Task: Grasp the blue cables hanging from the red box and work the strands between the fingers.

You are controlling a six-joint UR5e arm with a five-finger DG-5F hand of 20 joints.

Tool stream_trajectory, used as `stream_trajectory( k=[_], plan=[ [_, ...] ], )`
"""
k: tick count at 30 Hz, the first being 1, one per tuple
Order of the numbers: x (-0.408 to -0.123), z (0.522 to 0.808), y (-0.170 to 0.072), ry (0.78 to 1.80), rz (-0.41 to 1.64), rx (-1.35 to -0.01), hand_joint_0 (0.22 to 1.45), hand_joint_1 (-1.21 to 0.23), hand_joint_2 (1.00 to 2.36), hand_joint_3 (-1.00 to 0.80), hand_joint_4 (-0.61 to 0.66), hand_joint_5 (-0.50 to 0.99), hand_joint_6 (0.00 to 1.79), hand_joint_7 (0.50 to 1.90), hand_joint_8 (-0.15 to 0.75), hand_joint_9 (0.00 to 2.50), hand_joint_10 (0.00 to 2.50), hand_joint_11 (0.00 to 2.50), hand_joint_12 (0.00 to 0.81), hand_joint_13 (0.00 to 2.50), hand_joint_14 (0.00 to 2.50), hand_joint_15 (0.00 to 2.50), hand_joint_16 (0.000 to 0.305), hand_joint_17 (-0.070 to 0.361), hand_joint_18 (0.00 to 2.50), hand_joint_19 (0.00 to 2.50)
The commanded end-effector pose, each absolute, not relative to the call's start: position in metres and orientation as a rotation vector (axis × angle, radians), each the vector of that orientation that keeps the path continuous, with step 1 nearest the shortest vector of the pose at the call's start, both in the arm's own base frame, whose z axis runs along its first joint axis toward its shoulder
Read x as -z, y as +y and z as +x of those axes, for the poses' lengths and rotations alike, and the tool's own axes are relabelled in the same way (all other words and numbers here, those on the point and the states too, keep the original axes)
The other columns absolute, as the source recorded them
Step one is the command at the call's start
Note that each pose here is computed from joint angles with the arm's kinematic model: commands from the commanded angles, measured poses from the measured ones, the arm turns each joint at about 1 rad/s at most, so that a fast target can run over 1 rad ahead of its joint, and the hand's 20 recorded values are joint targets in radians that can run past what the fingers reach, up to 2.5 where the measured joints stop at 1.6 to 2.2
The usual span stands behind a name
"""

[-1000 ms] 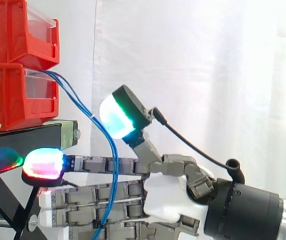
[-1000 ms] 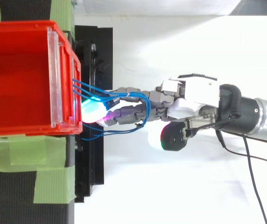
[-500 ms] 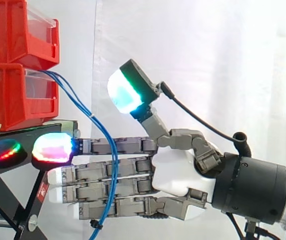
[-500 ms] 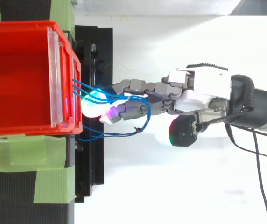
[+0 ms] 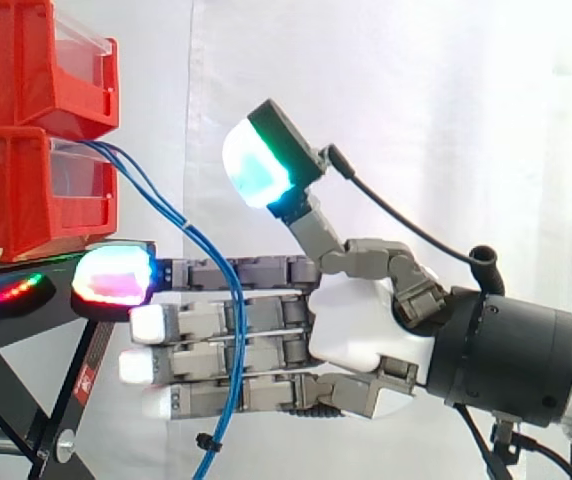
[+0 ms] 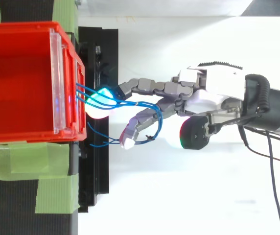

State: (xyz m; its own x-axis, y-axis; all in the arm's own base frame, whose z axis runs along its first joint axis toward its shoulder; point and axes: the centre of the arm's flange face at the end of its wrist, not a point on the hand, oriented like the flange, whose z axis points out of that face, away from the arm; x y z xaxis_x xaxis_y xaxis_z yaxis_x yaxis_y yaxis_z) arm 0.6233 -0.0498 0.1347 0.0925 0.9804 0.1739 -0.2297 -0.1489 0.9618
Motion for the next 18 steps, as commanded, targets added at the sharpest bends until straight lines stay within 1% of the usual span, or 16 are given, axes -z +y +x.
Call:
stream_trajectory(
  k=[1,5,7,9,13,18],
  plan=[
    [-0.1436,0.6227,-0.0517,0.883,1.203,-1.341,0.7,-0.54,1.0,-1.0,0.2,-0.24,0.01,0.67,0.443,0.77,0.02,0.86,0.506,0.81,0.02,0.71,0.084,0.19,0.57,0.27],
    [-0.1469,0.6212,-0.0534,0.895,1.205,-1.332,0.71,-0.54,1.0,-1.0,0.21,-0.23,0.01,0.68,0.446,0.81,0.02,0.91,0.514,0.88,0.02,0.83,0.083,0.188,0.64,0.36],
    [-0.1469,0.6212,-0.054,0.897,1.204,-1.332,0.71,-0.54,1.0,-1.0,0.22,-0.22,0.01,0.68,0.447,0.82,0.02,0.93,0.519,0.94,0.02,0.92,0.082,0.185,0.74,0.44],
    [-0.1468,0.6211,-0.0538,0.9,1.204,-1.334,0.71,-0.54,1.0,-1.0,0.22,-0.21,0.01,0.68,0.45,0.83,0.02,0.95,0.521,0.98,0.02,0.97,0.082,0.185,0.77,0.49],
    [-0.1468,0.621,-0.0547,0.899,1.204,-1.332,0.71,-0.54,1.0,-1.0,0.23,-0.2,0.01,0.68,0.451,0.89,0.02,1.06,0.526,1.1,0.02,1.15,0.081,0.182,0.9,0.62],
    [-0.1488,0.621,-0.0566,0.892,1.204,-1.335,0.71,-0.54,1.0,-1.0,0.24,-0.18,0.01,0.69,0.445,0.94,0.02,1.17,0.511,1.19,0.02,1.35,0.079,0.178,1.01,0.76]
  ],
)
